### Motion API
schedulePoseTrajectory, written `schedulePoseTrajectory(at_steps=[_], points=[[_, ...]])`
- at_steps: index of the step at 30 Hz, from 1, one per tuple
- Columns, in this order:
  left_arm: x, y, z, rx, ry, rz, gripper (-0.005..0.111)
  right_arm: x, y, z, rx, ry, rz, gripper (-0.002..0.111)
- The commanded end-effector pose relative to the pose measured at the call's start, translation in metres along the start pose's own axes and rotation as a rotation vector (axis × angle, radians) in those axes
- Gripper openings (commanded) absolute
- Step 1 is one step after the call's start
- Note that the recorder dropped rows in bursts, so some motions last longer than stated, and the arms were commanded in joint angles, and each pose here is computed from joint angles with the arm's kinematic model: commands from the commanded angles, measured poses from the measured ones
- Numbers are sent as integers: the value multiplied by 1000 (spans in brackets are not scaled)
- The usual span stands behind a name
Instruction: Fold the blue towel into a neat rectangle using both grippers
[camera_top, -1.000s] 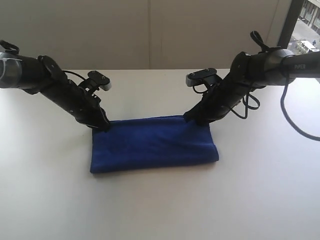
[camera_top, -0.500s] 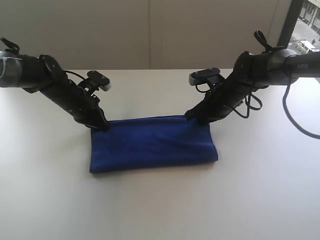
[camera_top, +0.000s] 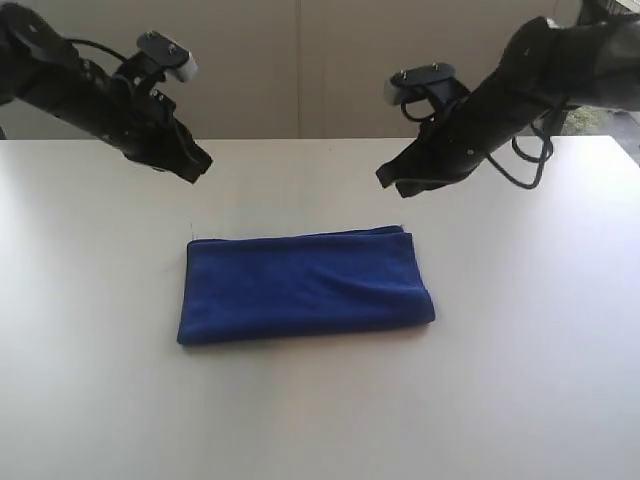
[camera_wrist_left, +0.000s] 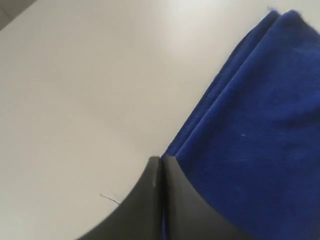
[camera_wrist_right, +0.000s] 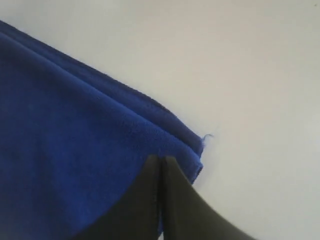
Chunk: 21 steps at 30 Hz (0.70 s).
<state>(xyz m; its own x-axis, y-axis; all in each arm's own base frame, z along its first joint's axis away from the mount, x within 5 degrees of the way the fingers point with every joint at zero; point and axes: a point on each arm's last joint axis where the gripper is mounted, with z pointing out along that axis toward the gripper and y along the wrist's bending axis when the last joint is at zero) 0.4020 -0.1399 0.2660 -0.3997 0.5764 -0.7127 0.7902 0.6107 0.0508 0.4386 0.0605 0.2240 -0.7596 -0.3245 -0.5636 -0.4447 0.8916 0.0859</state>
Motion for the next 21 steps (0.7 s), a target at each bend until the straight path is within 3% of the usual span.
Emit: schedulePoseTrajectory(at_steps=[1, 6, 12, 21], points=[[-11, -20, -55, -2, 14, -40, 0, -10, 15, -62, 41, -130, 19, 0], [2, -56, -120, -88, -34, -50, 0, 14, 39, -126, 85, -237, 31, 0], [50, -115, -193, -248, -238, -148, 0, 80, 72, -195, 174, -447, 82, 0], [141, -186, -237, -365, -495, -217, 0, 183, 111, -249, 238, -750, 148, 0]])
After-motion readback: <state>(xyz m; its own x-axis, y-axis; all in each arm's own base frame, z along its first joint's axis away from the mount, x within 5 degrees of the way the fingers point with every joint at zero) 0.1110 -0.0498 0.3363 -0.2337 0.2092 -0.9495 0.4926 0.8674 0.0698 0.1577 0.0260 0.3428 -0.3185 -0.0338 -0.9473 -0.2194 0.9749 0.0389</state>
